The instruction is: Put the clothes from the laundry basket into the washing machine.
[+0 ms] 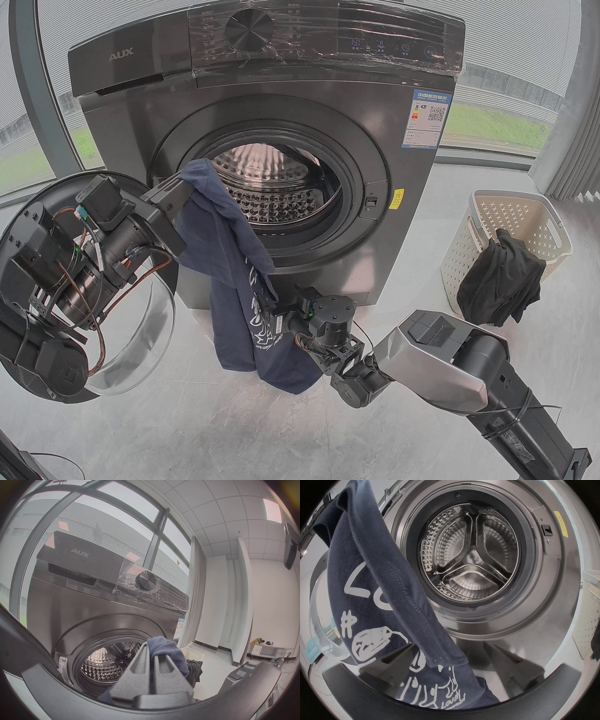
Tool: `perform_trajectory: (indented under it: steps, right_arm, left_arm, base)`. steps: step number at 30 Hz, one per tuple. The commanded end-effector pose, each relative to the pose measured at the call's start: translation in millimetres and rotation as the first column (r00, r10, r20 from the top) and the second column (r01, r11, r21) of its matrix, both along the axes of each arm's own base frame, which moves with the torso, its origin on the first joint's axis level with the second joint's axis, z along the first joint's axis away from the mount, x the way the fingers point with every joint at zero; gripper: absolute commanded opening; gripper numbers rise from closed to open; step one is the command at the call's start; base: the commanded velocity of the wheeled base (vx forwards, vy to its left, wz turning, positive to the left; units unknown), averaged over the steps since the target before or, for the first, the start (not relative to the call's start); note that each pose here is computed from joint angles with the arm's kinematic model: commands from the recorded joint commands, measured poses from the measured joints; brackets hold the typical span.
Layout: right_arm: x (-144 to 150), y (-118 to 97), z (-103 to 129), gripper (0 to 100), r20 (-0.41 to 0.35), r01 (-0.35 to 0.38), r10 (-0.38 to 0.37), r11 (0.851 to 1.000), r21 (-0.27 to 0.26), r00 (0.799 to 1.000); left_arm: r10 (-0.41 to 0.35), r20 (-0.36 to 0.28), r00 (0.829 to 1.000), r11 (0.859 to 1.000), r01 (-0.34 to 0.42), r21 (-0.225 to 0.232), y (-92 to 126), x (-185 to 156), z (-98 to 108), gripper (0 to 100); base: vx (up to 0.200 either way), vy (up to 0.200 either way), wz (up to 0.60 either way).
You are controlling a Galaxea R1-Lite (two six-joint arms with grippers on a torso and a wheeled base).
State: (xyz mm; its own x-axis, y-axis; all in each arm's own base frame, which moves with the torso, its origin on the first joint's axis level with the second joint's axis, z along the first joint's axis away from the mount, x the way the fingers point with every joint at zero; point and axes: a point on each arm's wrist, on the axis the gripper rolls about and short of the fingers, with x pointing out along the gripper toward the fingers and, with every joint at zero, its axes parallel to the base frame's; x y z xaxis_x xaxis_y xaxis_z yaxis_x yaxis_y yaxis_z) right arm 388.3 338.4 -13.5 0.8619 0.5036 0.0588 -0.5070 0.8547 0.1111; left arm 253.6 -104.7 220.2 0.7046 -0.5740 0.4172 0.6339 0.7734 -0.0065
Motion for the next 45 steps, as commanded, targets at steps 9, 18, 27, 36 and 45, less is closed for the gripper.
perform_trajectory:
  steps: [9, 18, 27, 36, 45]
  right_arm:
    - [-2.7, -20.6, 30.5, 0, 0.025, 0.026, -0.026, 0.999, 0.020, 0.999]
    - [-21.9, -93.4, 101.2, 0, 0.060, 0.107, -0.109, 0.994, 0.035, 0.992]
    - [-77.6, -159.7, 163.3, 0, 0.095, 0.116, -0.121, 0.991, 0.061, 0.988]
    - [-106.3, -197.1, 193.2, 0, 0.178, 0.128, -0.155, 0.979, 0.157, 0.972]
    - [-111.4, -197.4, 206.3, 0, 0.215, 0.113, -0.163, 0.968, 0.226, 0.963]
  left_arm:
    - [0.010, -0.015, 1.000, 1.000, -0.010, 0.005, 1.9, 2.3, -4.4, 0]
    - [0.032, -0.030, 0.999, 0.999, -0.032, -0.001, 7.2, 6.7, -6.8, 0]
    - [0.084, -0.061, 0.995, 0.996, -0.084, 0.007, 17.0, 12.3, -14.7, 0]
    - [0.155, -0.125, 0.980, 0.988, -0.152, 0.037, 39.7, 9.9, -31.0, 0]
    - [0.153, -0.141, 0.978, 0.988, -0.151, 0.021, 39.4, 10.3, -32.1, 0]
  base:
    - [0.000, 0.000, 0.00]
    - [0.000, 0.000, 0.00]
    - [0.000, 0.000, 0.00]
    - [0.000, 0.000, 0.00]
    - [0.000, 0.000, 0.00]
